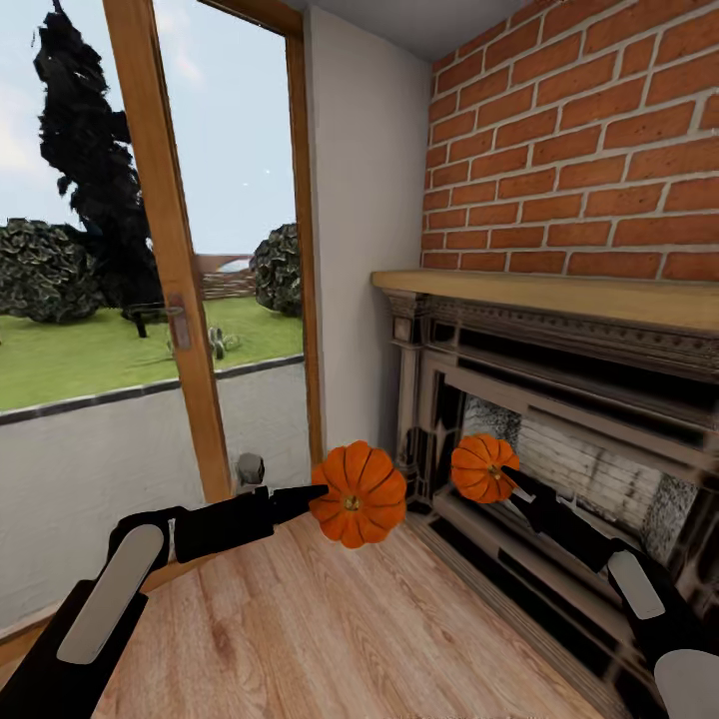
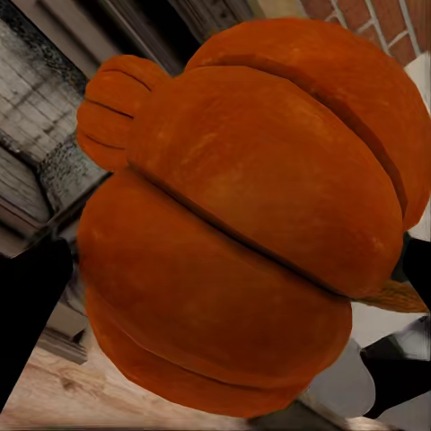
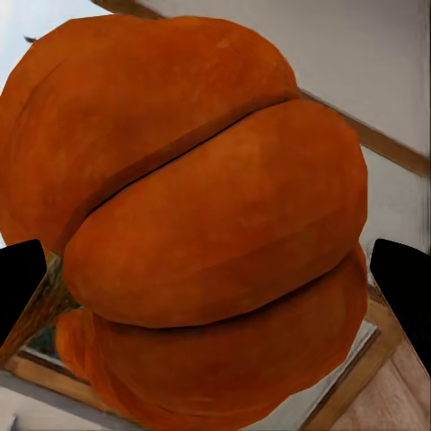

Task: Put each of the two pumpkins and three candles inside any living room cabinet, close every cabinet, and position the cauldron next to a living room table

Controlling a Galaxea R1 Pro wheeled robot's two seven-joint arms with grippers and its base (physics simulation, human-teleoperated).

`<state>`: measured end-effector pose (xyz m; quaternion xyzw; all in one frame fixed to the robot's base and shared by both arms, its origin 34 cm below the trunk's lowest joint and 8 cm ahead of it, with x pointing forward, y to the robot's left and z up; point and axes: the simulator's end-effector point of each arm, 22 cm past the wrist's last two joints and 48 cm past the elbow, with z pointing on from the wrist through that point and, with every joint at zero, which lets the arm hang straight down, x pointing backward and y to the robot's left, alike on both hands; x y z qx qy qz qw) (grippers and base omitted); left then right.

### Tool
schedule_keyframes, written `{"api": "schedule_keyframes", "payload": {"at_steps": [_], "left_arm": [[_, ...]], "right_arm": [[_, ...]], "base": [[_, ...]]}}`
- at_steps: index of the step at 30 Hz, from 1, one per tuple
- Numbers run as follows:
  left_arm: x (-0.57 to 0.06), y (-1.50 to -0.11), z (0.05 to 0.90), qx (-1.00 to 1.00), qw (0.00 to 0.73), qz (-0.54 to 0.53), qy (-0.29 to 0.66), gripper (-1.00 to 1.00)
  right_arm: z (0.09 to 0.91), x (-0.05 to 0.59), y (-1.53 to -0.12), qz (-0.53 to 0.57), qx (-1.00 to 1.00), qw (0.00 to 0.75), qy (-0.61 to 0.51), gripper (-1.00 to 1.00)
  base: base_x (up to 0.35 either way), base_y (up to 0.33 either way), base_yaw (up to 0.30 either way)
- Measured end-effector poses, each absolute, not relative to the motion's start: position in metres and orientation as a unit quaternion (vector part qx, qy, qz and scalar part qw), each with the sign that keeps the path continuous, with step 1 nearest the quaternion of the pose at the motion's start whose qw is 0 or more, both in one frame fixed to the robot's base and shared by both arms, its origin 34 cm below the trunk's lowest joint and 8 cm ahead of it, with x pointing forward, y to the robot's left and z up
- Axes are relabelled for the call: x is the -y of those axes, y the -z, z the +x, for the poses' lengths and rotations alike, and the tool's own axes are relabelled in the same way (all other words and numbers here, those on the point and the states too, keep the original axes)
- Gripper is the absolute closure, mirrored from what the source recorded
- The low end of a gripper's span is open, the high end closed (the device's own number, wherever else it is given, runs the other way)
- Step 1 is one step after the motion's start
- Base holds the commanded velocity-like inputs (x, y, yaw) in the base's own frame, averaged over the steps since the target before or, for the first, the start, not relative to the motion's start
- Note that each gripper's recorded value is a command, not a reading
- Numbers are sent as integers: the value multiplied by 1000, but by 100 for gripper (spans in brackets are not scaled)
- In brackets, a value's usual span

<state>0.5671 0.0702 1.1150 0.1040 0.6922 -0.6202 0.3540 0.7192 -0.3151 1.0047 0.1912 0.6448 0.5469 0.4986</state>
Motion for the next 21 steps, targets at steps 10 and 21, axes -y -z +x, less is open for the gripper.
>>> {"api": "schedule_keyframes", "payload": {"at_steps": [10, 21], "left_arm": [[-70, -1115, 567, -692, 354, 104, 620, 100], [-70, -1115, 567, -692, 354, 104, 620, 100]], "right_arm": [[719, 315, -1004, 191, -645, 498, -547, 100], [719, 315, -1005, 191, -645, 498, -547, 100]], "base": [[-1, 1, -291], [0, 0, -291]]}}
